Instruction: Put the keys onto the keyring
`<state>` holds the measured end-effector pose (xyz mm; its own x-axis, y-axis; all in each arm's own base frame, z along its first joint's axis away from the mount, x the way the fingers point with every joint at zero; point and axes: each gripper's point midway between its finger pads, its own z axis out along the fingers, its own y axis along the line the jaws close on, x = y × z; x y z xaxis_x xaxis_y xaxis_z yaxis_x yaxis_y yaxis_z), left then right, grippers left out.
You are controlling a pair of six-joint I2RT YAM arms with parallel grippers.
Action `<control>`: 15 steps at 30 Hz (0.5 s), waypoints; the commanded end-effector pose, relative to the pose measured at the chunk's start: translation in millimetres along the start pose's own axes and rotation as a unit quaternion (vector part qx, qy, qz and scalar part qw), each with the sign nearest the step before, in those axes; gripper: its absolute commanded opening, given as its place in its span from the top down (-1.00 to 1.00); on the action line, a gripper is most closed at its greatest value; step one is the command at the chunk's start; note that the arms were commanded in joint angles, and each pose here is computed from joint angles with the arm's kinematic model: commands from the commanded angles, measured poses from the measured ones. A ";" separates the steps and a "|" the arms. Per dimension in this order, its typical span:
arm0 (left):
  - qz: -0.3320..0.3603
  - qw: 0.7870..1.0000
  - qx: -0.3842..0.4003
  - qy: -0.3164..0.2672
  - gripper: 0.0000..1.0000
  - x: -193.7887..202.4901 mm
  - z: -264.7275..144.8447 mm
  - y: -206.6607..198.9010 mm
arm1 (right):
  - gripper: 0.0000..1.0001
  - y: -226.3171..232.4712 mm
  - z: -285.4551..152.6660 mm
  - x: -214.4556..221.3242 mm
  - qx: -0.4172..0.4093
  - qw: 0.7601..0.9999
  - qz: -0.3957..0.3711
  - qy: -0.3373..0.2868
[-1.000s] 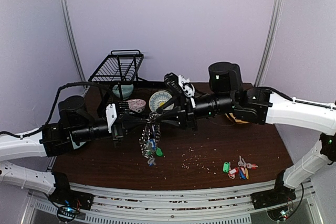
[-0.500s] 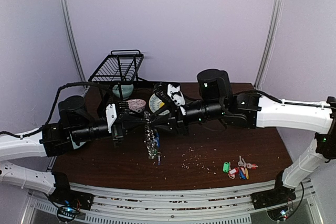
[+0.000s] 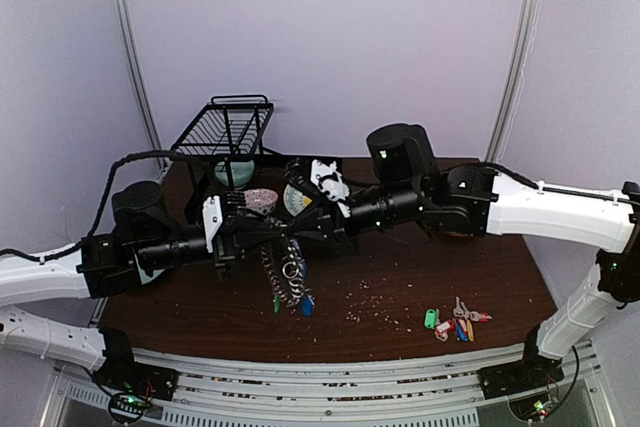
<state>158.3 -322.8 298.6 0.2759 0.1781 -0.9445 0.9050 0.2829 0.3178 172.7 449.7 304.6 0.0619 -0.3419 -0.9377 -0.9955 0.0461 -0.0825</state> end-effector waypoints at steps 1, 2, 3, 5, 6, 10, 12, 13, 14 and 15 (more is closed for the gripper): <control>-0.004 1.000 0.016 -0.009 0.47 -14.8 11.3 1.5 | 1.00 -2.1 -20.5 -5.0 0.032 0.995 -0.061 0.073; -0.007 1.000 0.019 -0.003 0.39 -13.4 13.5 1.6 | 1.00 -2.4 -23.8 -6.5 0.039 0.992 -0.079 0.094; -0.010 1.000 0.020 0.002 0.36 -11.7 14.8 1.9 | 1.00 -1.2 -25.6 -4.0 0.042 0.988 -0.092 0.118; -0.013 1.000 0.021 0.001 0.36 -13.1 14.4 3.2 | 1.00 0.8 -30.1 -2.8 0.043 0.982 -0.105 0.151; -0.012 1.000 0.023 -0.001 0.38 -13.7 13.7 2.4 | 1.00 1.7 -31.9 -3.6 0.044 0.980 -0.110 0.160; -0.010 0.999 0.048 -0.004 0.39 -14.9 15.7 -4.9 | 1.00 7.3 -33.2 -7.7 0.046 0.973 -0.141 0.179; -0.006 0.997 0.075 -0.011 0.37 -17.5 15.4 -14.1 | 1.00 5.7 -32.7 -7.8 0.055 0.968 -0.153 0.192; -0.006 0.996 0.086 -0.018 0.34 -20.3 14.3 -17.6 | 1.00 5.5 -32.5 -8.5 0.057 0.966 -0.158 0.196; -0.005 0.996 0.090 -0.024 0.31 -22.6 13.3 -19.1 | 1.00 6.6 -32.2 -9.7 0.056 0.965 -0.161 0.197; -0.006 0.996 0.088 -0.028 0.29 -24.5 12.5 -18.6 | 1.00 7.6 -31.7 -11.5 0.055 0.965 -0.166 0.196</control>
<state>150.5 -342.0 292.3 0.2433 0.1975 -0.9496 0.9452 0.1715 0.2779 158.6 428.5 326.0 0.2783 -0.6345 -0.7211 -0.9376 -0.0163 -0.3475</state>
